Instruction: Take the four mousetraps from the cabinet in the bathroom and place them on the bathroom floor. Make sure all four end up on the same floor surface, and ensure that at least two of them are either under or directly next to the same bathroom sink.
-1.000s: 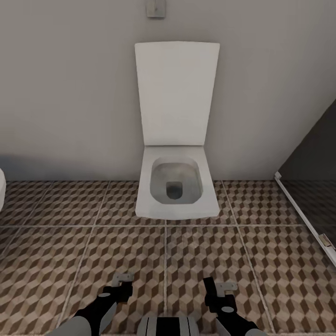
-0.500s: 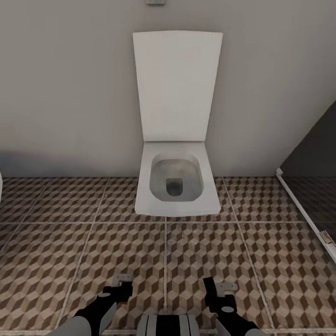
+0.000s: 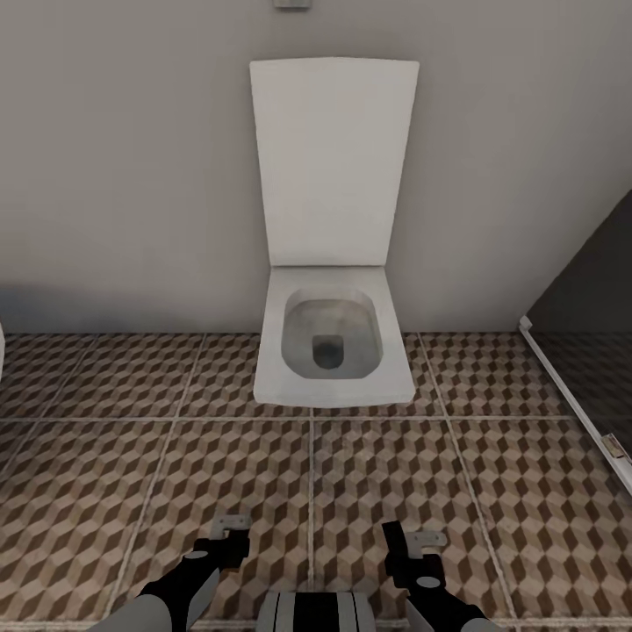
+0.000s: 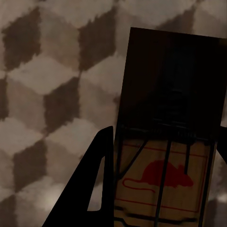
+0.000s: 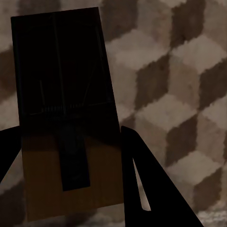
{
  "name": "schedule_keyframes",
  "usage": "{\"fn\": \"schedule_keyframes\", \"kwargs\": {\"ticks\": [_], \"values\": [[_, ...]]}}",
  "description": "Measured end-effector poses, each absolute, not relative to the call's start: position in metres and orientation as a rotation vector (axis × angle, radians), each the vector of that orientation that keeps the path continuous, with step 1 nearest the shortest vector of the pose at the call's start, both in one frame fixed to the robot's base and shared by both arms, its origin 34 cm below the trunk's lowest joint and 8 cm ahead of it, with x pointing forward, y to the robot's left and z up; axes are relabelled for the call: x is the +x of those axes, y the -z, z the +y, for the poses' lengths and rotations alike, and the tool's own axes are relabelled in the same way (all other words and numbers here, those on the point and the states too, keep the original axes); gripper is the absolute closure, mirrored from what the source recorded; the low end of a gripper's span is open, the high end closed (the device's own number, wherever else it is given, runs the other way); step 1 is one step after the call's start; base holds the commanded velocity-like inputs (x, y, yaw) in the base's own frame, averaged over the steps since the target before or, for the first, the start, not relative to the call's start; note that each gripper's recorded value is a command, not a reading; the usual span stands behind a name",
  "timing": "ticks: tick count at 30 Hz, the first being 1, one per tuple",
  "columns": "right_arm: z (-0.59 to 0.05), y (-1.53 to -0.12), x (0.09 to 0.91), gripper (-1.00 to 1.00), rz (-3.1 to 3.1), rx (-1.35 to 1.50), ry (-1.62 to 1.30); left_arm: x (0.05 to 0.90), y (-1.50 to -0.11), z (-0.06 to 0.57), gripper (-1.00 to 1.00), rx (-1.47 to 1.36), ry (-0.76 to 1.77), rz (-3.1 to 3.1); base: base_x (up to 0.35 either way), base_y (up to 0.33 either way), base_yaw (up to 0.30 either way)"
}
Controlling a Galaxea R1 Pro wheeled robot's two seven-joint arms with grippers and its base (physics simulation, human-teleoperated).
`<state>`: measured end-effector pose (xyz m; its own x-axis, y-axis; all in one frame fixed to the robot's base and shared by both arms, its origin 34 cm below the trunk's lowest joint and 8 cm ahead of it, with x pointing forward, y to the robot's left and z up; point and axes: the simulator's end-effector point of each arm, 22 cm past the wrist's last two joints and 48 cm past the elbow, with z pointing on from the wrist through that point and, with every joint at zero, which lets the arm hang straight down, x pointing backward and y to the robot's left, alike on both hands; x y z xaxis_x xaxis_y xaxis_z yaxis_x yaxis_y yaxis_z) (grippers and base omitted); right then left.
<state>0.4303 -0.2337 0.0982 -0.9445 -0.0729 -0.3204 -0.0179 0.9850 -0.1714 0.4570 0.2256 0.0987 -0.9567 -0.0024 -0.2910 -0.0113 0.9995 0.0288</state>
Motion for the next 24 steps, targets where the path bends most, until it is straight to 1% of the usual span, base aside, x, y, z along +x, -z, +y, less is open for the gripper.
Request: {"fn": "schedule_keyframes", "kwargs": {"ticks": [24], "values": [[-0.2366, -0.0979, 0.4299, 1.00, 2.801, -0.065, 0.241, 0.4575, -0.0988, 0.2256, 1.00, -0.008, -0.044, 2.844, 0.000, 0.000, 0.000]]}}
